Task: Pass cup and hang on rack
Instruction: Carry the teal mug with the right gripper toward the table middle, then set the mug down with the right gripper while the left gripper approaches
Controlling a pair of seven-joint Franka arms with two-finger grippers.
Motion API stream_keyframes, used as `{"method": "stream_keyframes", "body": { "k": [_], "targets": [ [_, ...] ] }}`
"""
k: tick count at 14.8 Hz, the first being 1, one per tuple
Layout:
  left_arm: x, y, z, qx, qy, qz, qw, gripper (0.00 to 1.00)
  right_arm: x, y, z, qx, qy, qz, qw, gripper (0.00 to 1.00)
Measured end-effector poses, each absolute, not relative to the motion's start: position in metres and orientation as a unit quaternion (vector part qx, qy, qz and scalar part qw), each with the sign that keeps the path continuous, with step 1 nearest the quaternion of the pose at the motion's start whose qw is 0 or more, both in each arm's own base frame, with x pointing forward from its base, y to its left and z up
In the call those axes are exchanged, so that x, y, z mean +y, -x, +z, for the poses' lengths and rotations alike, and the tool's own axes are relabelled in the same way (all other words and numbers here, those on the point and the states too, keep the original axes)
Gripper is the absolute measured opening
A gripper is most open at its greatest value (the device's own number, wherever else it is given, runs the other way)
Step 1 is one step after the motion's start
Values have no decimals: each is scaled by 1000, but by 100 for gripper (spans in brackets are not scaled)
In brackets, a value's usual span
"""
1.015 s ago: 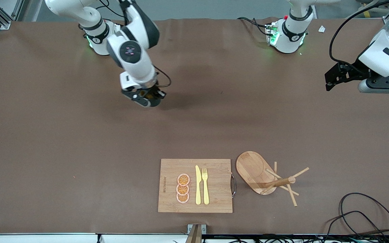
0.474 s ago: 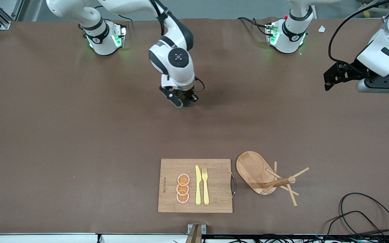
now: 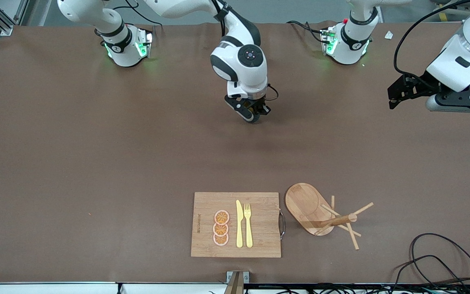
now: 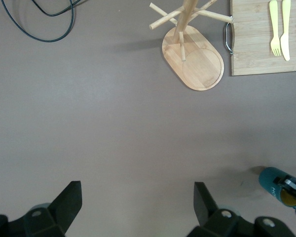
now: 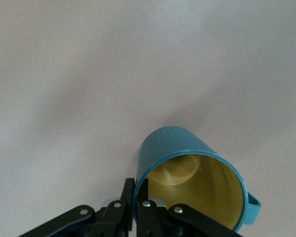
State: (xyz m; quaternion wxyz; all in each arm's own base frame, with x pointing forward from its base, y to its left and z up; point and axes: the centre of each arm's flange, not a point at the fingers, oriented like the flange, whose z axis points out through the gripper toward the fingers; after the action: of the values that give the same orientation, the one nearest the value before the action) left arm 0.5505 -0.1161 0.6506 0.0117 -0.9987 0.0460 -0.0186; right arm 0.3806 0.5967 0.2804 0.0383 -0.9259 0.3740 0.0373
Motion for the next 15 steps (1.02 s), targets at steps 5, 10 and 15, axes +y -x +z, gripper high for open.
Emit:
{"method": "stream_keyframes", "body": {
  "k": [5, 10, 15],
  "targets": [
    [-114, -553, 648, 44, 999, -16, 12, 100, 609, -372, 272, 364, 930, 39, 28, 5],
    [-124, -554, 647, 54, 998, -23, 10, 100, 623, -366, 260, 356, 933, 39, 27, 5],
    [-155, -556, 643, 80, 996, -39, 3, 100, 624, -370, 261, 358, 933, 36, 29, 37]
  ]
}}
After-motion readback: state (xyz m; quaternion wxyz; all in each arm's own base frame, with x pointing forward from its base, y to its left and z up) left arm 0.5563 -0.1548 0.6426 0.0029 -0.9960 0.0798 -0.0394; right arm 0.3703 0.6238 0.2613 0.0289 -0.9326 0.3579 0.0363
